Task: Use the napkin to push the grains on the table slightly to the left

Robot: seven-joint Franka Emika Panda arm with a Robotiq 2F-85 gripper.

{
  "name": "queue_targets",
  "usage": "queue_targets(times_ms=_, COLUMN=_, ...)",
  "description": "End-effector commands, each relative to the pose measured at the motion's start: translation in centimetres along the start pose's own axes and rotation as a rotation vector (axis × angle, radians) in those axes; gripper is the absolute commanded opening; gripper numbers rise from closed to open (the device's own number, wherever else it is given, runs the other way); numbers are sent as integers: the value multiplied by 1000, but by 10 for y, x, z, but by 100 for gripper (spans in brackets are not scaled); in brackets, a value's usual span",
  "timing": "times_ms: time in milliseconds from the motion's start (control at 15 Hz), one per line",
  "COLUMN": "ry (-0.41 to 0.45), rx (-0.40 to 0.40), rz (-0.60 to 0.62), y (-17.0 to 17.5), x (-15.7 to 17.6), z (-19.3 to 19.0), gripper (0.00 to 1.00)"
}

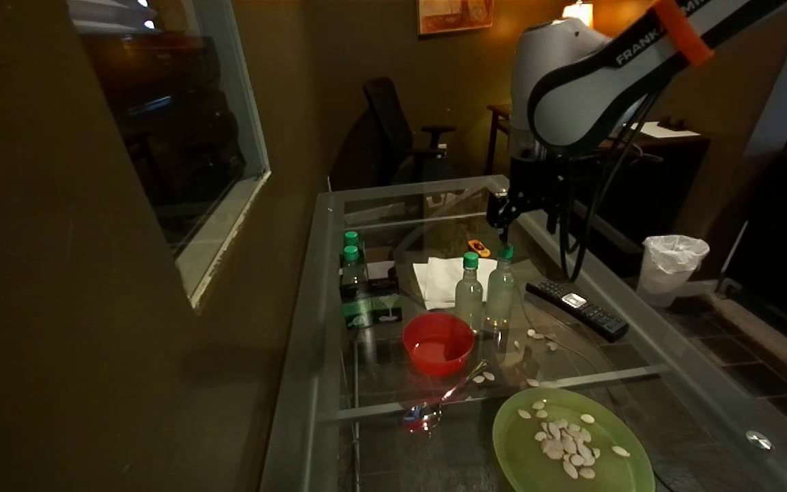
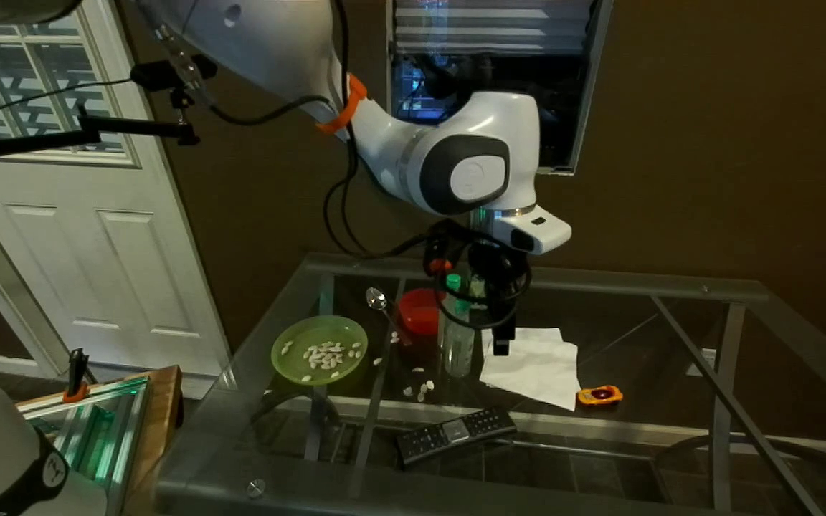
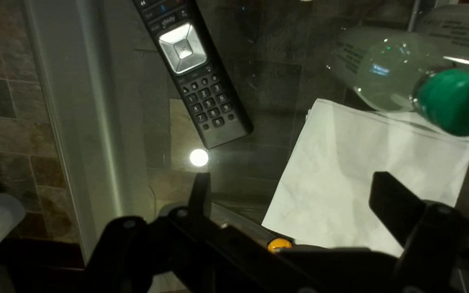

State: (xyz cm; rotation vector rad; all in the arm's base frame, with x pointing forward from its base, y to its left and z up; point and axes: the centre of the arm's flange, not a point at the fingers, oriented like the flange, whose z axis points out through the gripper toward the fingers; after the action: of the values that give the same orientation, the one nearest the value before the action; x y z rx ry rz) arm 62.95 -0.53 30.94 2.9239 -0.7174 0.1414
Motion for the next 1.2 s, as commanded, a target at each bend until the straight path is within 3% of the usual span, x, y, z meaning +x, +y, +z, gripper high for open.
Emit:
queue_targets(times_ms=0, ry=-3, rx=-1, rz=1, y=-2, x=1, z=3, gripper=100)
queue_targets(times_ms=200, ry=-3, rx=-3, rz=5, y=-2, x=4, z=5, gripper=100)
queue_targets(times_ms=267, ry=7, rx=-13, rz=78, y=-9, x=14, z=16, gripper=100)
queue_targets(times_ms=600, ry=-30, rx=26, rz=209, y=-19, x=55, z=43, gripper=100)
queue_targets(times_ms=867, ry=-100, rx=85, rz=243, y=-38, x=71, z=69, gripper=100)
queue_targets(times_ms=1133, ry=-113, rx=99, rz=261, y=-49, x=84, z=92, gripper=100)
